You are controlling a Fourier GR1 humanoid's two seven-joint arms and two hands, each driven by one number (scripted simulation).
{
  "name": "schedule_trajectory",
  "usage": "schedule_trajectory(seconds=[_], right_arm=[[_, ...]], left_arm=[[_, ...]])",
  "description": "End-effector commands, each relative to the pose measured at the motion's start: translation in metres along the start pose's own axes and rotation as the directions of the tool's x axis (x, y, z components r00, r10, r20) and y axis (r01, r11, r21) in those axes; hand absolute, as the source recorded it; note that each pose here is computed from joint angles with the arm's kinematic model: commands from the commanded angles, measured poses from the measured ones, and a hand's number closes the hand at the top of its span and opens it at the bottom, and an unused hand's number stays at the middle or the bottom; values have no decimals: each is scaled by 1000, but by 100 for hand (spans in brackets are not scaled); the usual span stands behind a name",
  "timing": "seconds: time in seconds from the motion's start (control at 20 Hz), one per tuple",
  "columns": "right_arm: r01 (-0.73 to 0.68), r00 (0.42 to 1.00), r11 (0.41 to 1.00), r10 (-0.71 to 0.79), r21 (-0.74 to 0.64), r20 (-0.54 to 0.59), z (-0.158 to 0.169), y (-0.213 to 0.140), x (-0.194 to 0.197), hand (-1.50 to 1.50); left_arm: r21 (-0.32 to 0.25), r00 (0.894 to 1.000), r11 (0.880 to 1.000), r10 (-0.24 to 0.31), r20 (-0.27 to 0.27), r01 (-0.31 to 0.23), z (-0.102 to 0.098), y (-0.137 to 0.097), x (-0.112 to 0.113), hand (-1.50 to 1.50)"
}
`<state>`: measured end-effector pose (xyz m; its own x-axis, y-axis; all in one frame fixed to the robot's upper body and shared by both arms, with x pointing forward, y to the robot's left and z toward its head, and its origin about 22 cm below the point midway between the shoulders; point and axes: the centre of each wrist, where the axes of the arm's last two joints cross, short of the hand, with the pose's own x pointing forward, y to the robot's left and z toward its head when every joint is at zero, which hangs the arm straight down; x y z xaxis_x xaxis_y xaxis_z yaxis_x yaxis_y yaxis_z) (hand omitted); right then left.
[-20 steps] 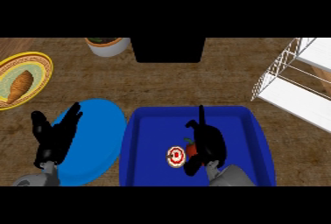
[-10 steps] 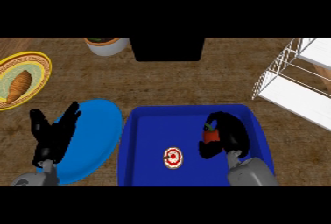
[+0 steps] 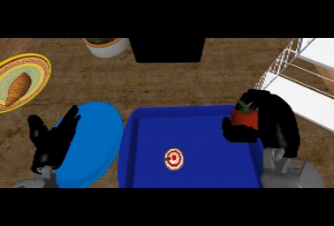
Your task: Pick the bell pepper from the tray and place it in the tiered shelf
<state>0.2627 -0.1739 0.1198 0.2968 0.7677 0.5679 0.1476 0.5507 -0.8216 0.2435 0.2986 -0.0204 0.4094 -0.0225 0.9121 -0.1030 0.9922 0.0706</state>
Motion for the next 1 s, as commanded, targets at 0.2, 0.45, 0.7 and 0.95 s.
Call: schedule_trajectory(seconds=[0.2, 0.45, 0.7, 0.95], right_arm=[[23, 999, 954, -34, -300, -31, 48, -95, 42, 150], [12, 999, 936, -26, -351, -36, 51, -155, 50, 150], [49, 994, 915, -84, -401, -70, 15, -189, 49, 150], [88, 988, 893, -135, -441, -77, -12, -240, 50, 150]], left_arm=[[-6, 998, 1000, 22, -54, -22, 3, -1, -12, 0], [-6, 999, 1000, -9, -47, 9, 1, 7, 0, 0], [-22, 999, 1000, 10, -42, -11, -2, -4, -8, 0], [-40, 999, 999, 5, -42, -7, 1, -1, -5, 0]])
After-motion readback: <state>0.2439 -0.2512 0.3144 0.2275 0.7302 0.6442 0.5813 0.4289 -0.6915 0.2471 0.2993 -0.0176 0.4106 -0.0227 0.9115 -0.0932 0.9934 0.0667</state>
